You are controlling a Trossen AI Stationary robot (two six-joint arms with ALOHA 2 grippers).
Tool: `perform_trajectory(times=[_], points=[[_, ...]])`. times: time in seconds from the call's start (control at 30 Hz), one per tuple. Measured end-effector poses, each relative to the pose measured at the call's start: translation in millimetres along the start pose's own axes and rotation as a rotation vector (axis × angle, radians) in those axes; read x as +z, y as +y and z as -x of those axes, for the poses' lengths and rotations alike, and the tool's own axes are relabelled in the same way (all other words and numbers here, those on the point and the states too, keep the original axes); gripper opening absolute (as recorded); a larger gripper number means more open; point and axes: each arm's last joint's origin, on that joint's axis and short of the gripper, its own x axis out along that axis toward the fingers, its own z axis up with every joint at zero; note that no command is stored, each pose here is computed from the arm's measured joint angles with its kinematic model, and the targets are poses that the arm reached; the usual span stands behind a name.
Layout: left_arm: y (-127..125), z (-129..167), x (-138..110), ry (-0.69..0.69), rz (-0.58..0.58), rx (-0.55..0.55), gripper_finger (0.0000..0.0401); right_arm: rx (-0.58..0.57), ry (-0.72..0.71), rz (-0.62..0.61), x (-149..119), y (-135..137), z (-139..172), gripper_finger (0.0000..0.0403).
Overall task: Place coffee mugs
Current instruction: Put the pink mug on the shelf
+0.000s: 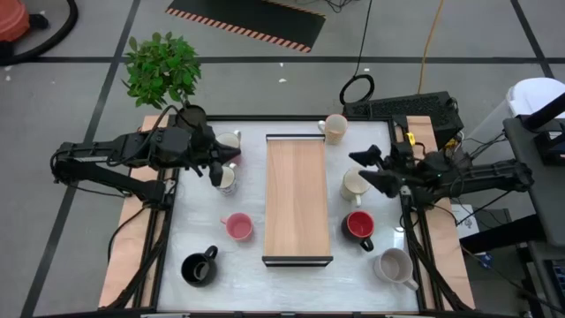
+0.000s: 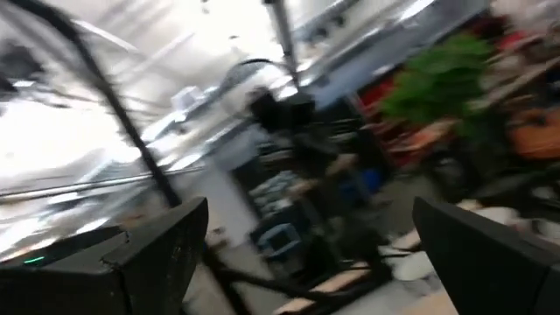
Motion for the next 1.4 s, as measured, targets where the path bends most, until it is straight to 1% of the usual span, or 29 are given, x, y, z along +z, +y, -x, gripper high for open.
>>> perform_trajectory(times=[0.03, 0.13, 0.2, 0.27, 0.33, 0.4, 0.5, 0.6, 0.7, 0.8, 0.93, 0.97, 1.0, 1.07, 1.13, 1.2, 1.3, 1.4], points=[[0.2, 0.0, 0.1, -0.002, -0.003, 0.005, 0.0019, -0.015, -0.001, 0.02, -1.1, -1.0, -1.3, 0.0389], [1.3, -0.3, 0.6, -0.004, -0.006, 0.012, 0.0019, -0.001, 0.023, 0.063, -2.5, -0.4, -6.1, 0.0389], [2.5, -0.6, 1.1, -0.007, -0.004, 0.018, 0.0019, 0.0, 0.023, 0.067, 2.6, 3.7, -12.2, 0.0389], [4.1, -1.0, 1.8, -0.009, -0.002, 0.026, 0.0019, -0.019, 0.037, 0.073, 11.7, 10.6, -20.7, 0.0389], [6.0, -1.5, 2.5, -0.011, 0.001, 0.036, 0.0019, -0.072, 0.065, 0.107, 22.6, 17.9, -30.6, 0.0389], [7.8, -2.0, 3.3, -0.015, 0.003, 0.045, 0.0019, -0.102, 0.107, 0.169, 34.9, 27.1, -41.5, 0.0386], [9.8, -2.4, 4.4, -0.019, -0.019, 0.054, 0.0019, -0.118, 0.156, 0.279, 53.2, 41.1, -56.7, 0.0369], [10.5, -2.6, 4.9, -0.021, -0.037, 0.057, 0.0019, -0.124, 0.177, 0.382, 71.7, 54.6, -69.3, 0.0331], [10.2, -2.6, 4.9, -0.018, -0.051, 0.048, 0.0019, -0.148, 0.206, 0.48, 84.7, 63.6, -78.6, 0.0272], [9.8, -2.6, 4.7, -0.013, -0.057, 0.033, 0.0019, -0.168, 0.231, 0.543, 94.7, 69.3, -84.4, 0.019], [9.7, -2.6, 4.7, -0.012, -0.06, 0.031, 0.0019, -0.188, 0.208, 0.552, 104.2, 72.3, -87.6, 0.0052], [9.7, -2.6, 4.7, -0.012, -0.06, 0.031, 0.0019, -0.192, 0.205, 0.557, 105.2, 72.1, -87.8, 0.0027], [9.6, -2.6, 4.6, -0.01, -0.061, 0.028, 0.0019, -0.199, 0.207, 0.564, 105.4, 71.4, -87.7, 0.0015], [8.2, -6.1, 3.3, 0.01, -0.061, 0.009, 0.0019, -0.224, 0.209, 0.559, 105.2, 69.7, -88.3, 0.0009], [6.4, -9.2, -0.4, 0.059, -0.048, -0.032, 0.0022, -0.249, 0.253, 0.562, 101.9, 66.3, -86.9, 0.0002], [3.1, -16.2, -4.4, 0.114, -0.02, -0.077, 0.0033, -0.273, 0.294, 0.538, 98.3, 63.0, -86.1, 0.0001], [-3.0, -26.1, -14.9, 0.233, 0.004, -0.132, 0.007, -0.306, 0.354, 0.494, 92.5, 58.9, -84.4, 0.0], [-13.9, -36.1, -25.9, 0.317, -0.024, -0.164, 0.0128, -0.328, 0.394, 0.453, 88.4, 56.4, -83.1, 0.0]])
